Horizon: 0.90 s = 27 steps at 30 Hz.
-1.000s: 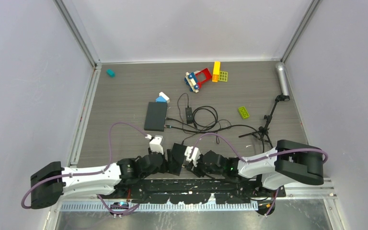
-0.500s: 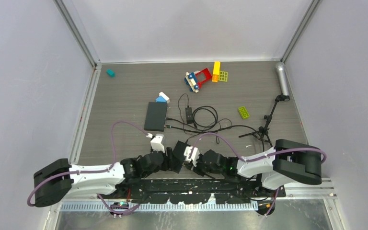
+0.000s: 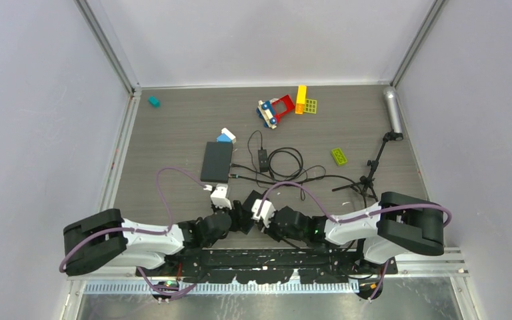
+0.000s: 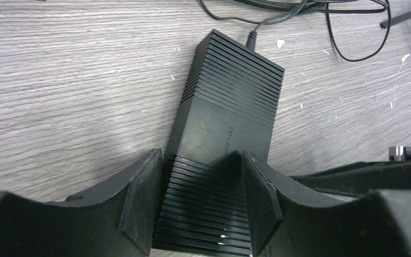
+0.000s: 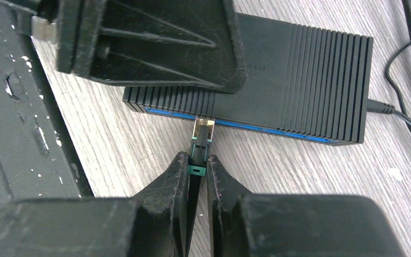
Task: Insert the plug into the switch port
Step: Insert the connector into the switch port.
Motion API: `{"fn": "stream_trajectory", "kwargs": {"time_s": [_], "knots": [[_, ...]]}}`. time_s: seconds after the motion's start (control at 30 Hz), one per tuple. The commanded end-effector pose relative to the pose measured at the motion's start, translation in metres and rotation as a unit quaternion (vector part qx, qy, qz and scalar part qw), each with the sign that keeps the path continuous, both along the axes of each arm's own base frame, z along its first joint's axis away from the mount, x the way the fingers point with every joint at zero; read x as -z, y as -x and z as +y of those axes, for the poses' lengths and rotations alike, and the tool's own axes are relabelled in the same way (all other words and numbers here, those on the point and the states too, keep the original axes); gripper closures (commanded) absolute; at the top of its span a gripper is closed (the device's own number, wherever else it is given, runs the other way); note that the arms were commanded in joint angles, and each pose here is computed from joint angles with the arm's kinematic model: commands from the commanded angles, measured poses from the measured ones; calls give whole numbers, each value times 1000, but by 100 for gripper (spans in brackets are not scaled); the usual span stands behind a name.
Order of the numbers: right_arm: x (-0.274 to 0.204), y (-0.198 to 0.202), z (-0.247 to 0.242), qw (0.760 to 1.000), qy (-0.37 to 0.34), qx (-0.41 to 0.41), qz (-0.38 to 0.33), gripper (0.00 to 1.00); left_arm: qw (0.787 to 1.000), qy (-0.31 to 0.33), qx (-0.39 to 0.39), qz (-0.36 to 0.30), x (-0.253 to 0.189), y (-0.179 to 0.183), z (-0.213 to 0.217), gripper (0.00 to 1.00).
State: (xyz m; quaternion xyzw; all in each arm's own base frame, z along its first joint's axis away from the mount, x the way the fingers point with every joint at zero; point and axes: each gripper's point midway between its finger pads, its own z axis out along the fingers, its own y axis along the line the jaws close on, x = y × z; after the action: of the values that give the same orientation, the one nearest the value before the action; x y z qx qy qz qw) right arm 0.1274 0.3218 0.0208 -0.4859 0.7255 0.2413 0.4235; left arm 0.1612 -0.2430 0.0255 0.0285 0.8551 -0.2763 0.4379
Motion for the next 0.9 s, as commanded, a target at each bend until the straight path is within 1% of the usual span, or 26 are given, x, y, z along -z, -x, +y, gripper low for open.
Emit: {"fn": "stream_trajectory", "kwargs": {"time_s": [0.0,0.23,0.33,0.43,0.47,0.53,0.6,0.67,0.73,0.8,0.87], "knots": [[-47,-39,17,994,-76,39,-61,100,960,-7,219,171,41,116,-24,54],[-48,-45,12,995,-78,-2,-57,100,951,1,255,172,34,130,-38,56],[-52,-41,22,994,-92,-28,-45,100,948,5,268,172,34,136,-46,58],[-56,-35,31,993,-100,-50,-33,100,950,12,260,175,38,135,-48,58],[-54,-33,30,993,-97,-55,-30,100,953,13,247,174,40,132,-46,57],[-48,-23,24,994,-80,-76,-20,99,961,16,221,166,41,123,-41,51],[-40,-7,12,993,-45,-111,1,100,969,3,192,158,40,114,-33,41],[-36,6,4,990,-24,-141,17,99,976,-22,170,135,32,103,-25,28],[-34,13,0,987,-13,-157,26,100,984,-34,143,104,13,86,-17,18],[-31,16,-4,987,-7,-159,33,100,990,-39,108,85,-5,67,-4,11],[-27,19,-9,986,7,-162,36,98,995,-30,73,68,-25,48,11,5]]}}
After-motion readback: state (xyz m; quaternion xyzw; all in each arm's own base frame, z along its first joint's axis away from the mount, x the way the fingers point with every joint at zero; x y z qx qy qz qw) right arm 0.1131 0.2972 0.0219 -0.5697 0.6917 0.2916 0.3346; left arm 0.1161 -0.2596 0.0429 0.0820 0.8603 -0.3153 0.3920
